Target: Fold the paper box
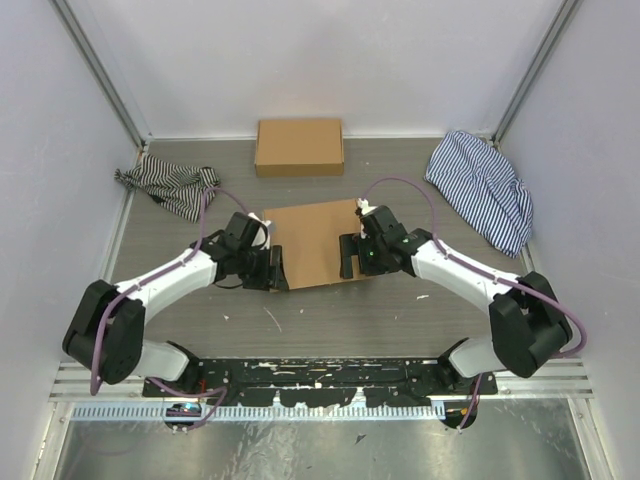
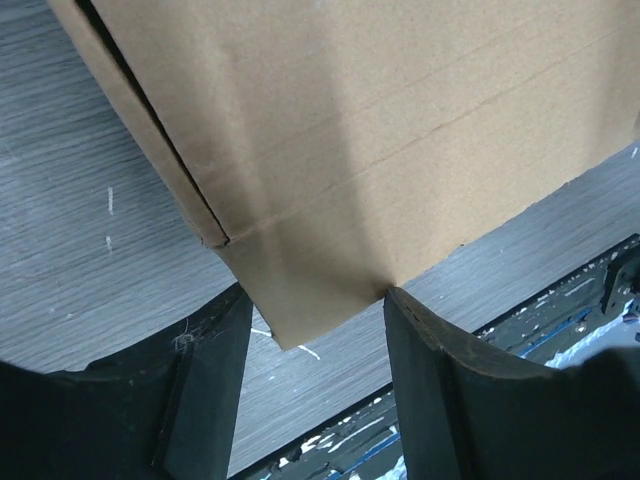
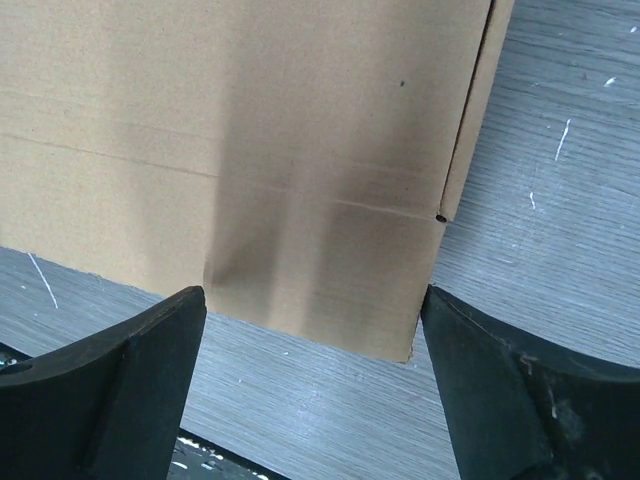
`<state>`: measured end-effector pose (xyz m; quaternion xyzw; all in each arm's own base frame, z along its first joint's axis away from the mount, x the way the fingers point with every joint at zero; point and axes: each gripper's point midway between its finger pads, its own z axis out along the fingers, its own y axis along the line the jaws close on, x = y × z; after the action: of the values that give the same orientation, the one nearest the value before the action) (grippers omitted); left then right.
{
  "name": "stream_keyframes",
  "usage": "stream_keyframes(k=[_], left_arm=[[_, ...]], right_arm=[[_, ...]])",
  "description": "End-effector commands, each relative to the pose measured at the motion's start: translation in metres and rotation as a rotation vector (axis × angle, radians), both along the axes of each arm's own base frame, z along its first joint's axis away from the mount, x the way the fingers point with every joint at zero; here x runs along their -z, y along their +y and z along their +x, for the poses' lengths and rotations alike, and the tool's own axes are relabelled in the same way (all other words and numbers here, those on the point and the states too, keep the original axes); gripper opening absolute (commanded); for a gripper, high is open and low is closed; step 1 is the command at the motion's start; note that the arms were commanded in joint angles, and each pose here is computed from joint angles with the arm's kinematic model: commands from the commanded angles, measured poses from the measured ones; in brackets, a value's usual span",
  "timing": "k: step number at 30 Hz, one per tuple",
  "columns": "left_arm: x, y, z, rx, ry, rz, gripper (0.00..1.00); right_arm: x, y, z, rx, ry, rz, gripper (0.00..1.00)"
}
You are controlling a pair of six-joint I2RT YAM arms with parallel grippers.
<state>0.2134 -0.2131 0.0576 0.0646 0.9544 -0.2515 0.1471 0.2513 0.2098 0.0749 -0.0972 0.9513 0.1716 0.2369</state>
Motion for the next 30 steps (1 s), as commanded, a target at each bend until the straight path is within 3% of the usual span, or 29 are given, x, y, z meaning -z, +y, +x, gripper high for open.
stream_keyframes(k=[1,17,30], left_arm=[[-0.02,-0.009,-0.004,0.019,-0.017,-0.071,0.61],[-0.057,0.002,-0.01,0.031,-0.069,-0.044,0.6],[-0.045,0.007,-0.014,0.032,-0.046,-0.014,0.59]], right_arm=[[-0.023,0.014,-0.001,-0.051,-0.044,0.087,0.92],[-0.041,0.008,-0.006,-0.044,-0.066,0.089,0.89],[-0.037,0.011,-0.01,-0.056,-0.05,0.107,0.88]])
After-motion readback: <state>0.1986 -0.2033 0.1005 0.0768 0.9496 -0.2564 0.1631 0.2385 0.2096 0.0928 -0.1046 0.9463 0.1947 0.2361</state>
